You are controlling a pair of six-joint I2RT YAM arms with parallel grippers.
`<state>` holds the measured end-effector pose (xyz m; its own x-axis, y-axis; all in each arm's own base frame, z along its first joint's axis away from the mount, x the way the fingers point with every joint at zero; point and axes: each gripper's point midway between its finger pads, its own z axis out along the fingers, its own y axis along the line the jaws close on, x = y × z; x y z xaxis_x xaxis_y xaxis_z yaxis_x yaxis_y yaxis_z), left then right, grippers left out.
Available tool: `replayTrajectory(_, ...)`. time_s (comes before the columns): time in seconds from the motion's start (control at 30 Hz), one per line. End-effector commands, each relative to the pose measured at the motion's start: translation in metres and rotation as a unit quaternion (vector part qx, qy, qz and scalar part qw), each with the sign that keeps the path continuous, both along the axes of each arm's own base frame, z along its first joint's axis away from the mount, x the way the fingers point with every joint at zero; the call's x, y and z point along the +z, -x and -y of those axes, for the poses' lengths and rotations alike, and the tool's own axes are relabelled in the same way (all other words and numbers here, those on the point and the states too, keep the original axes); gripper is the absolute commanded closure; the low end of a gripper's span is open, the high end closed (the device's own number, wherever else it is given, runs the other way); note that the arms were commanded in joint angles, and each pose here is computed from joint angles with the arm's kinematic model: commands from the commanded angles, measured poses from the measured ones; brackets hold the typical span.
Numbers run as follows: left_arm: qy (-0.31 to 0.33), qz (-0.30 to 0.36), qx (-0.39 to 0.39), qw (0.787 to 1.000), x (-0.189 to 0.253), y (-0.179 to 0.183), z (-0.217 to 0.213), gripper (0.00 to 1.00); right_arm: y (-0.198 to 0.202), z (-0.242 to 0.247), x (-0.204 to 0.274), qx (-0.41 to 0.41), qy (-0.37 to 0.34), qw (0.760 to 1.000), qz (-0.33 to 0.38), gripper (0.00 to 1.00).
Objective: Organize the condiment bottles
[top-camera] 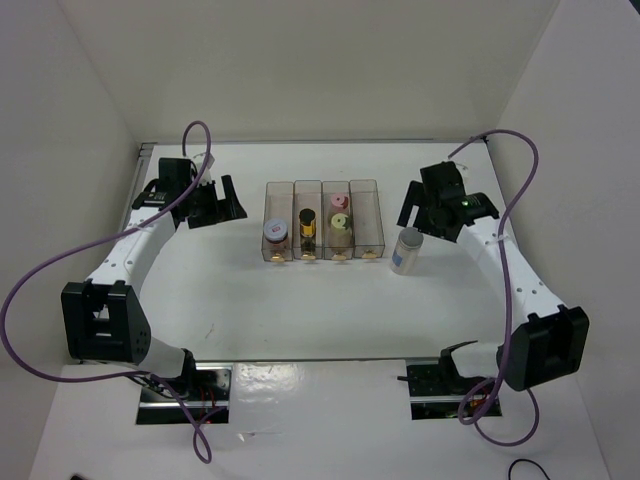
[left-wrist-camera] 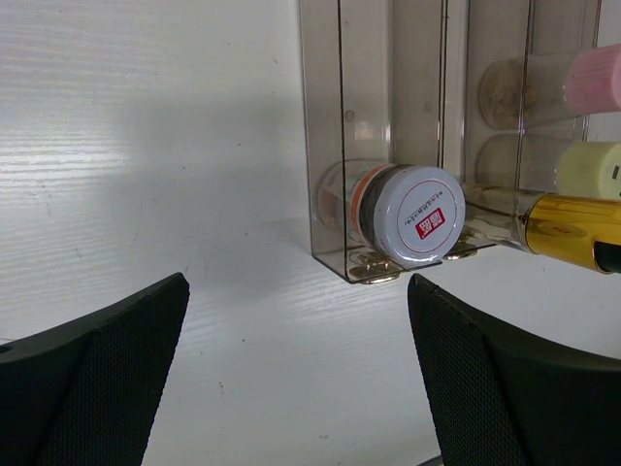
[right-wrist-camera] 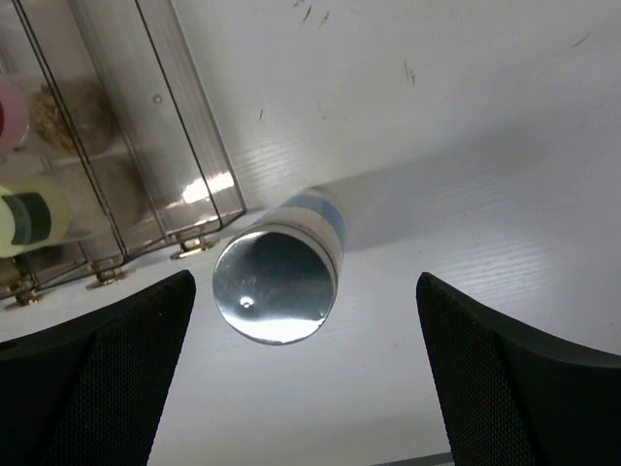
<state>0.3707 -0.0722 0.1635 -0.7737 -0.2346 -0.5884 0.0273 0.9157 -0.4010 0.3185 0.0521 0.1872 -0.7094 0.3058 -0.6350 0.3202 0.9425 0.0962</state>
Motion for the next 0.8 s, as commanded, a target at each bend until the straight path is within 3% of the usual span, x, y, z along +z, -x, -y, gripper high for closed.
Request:
replayTrajectory(0.0, 0.003, 0.032, -0.014, 0.999, 0.013, -0.005, 0.002, 0.01, 0.008, -0.011, 0.004, 0.019, -0.036, 0.999, 0.011, 0.01)
replayTrajectory(0.37, 0.003, 0.032, -0.014, 0.999, 0.013, -0.002, 0.002, 0.01, 0.008, -0.024, -0.016, 0.035, -0.064, 0.997, 0.005, 0.01)
replayTrajectory(0.77, 0.003, 0.032, -0.014, 0.999, 0.013, -0.002, 0.002, 0.01, -0.004, -0.029, -0.046, 0.025, -0.030, 0.999, -0.027, 0.01)
